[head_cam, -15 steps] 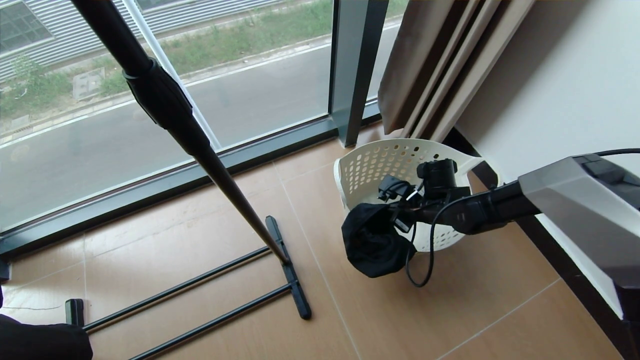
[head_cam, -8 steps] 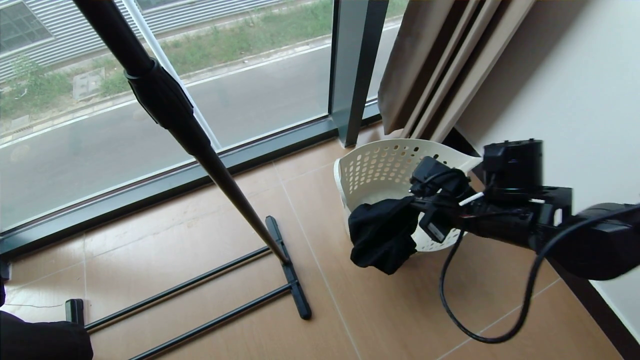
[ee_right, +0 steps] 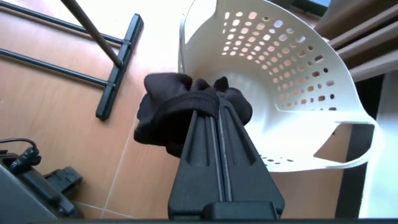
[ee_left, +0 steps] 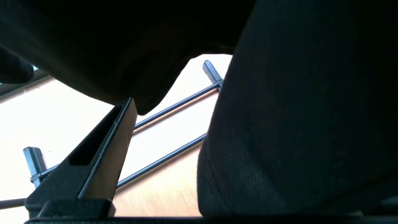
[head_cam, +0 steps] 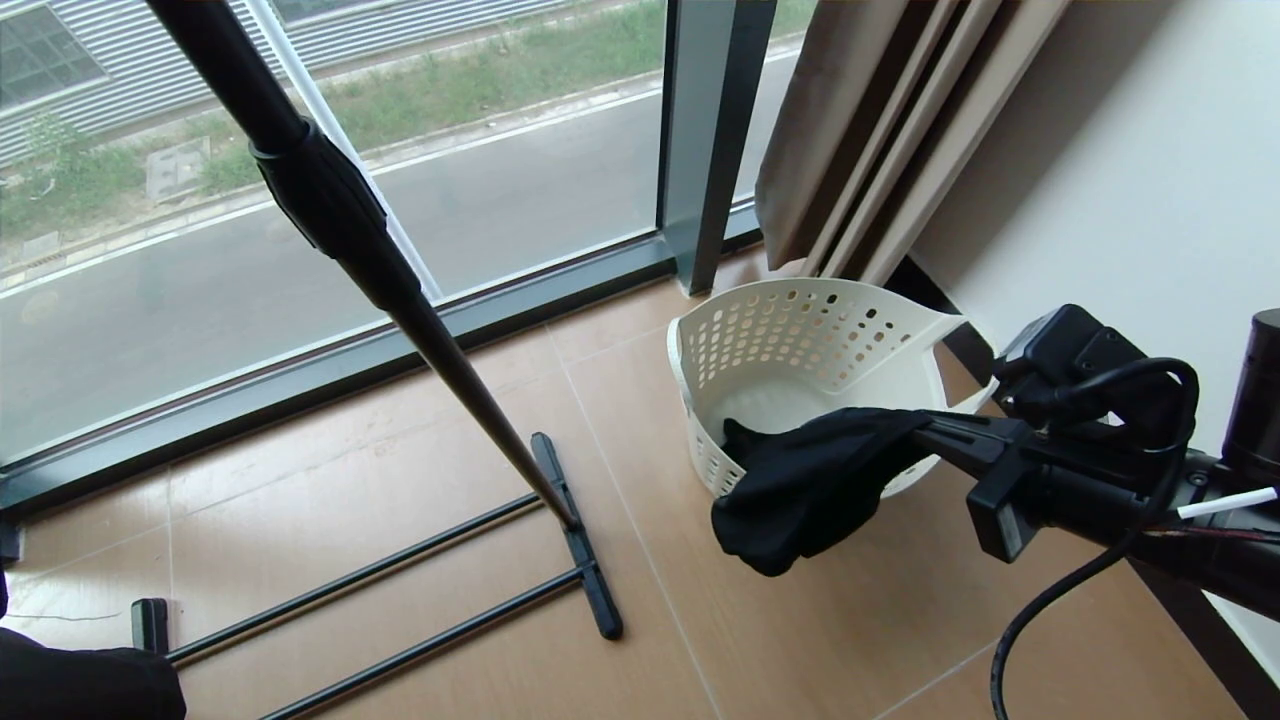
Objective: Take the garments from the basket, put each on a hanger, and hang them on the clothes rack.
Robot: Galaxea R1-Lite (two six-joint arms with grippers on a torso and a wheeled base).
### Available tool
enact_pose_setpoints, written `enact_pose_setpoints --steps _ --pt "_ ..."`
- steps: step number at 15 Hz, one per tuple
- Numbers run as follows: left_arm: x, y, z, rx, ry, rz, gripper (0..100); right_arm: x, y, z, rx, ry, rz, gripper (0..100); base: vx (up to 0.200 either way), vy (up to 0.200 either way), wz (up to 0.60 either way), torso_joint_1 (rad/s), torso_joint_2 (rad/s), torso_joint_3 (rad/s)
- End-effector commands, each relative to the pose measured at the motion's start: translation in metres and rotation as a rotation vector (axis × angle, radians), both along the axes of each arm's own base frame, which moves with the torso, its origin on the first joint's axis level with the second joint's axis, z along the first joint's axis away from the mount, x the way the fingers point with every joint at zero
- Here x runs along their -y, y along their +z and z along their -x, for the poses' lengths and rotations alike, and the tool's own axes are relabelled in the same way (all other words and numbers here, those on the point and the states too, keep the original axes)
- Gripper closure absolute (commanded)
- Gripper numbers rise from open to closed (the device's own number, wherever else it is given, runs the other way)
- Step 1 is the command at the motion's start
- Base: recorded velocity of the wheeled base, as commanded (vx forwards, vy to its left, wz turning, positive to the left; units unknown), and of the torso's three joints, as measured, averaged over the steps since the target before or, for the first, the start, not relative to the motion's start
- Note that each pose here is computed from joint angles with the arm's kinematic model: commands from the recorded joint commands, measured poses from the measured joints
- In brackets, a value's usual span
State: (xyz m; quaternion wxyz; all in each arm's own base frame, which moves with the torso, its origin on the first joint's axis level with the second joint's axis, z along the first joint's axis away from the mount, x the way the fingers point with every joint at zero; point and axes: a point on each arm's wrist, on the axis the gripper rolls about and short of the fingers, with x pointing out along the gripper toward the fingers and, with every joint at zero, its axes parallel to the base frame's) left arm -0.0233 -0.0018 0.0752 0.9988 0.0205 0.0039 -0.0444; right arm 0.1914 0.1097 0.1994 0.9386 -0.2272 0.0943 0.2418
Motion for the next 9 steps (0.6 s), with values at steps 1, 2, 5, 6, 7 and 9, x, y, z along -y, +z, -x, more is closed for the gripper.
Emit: enact_pose_setpoints --steps 1,2,5,6,7,9 --pt "0.0 0.0 -0.0001 -0.001 0.0 -0.001 0 0.0027 0.0048 0.0061 0.022 0.001 -0.012 100 0.0 0.0 0.0 0.0 0.0 0.0" --pt "0.0 0.0 -0.0001 -0.001 0.0 -0.001 0 0.0034 0.0049 0.0071 0.024 0.0 -0.012 100 0.0 0.0 0.0 0.0 0.0 0.0" --pt "0.0 0.0 -0.0001 -0.001 0.0 -0.003 0 0.0039 0.0053 0.0081 0.025 0.0 -0.013 100 0.0 0.0 0.0 0.005 0.0 0.067" --pt "0.0 0.0 -0.0001 -0.001 0.0 -0.003 0 0.004 0.0053 0.0081 0.025 -0.002 -0.012 100 0.0 0.0 0.0 0.002 0.0 0.154" --pt "0.0 0.0 -0.0001 -0.001 0.0 -0.003 0 0.004 0.0053 0.0081 0.025 -0.002 -0.012 100 0.0 0.0 0.0 0.002 0.0 0.178" --pt "0.0 0.0 -0.0001 -0.001 0.0 -0.003 0 0.0041 0.0058 0.0083 0.028 -0.002 -0.014 100 0.0 0.0 0.0 0.0 0.0 0.2"
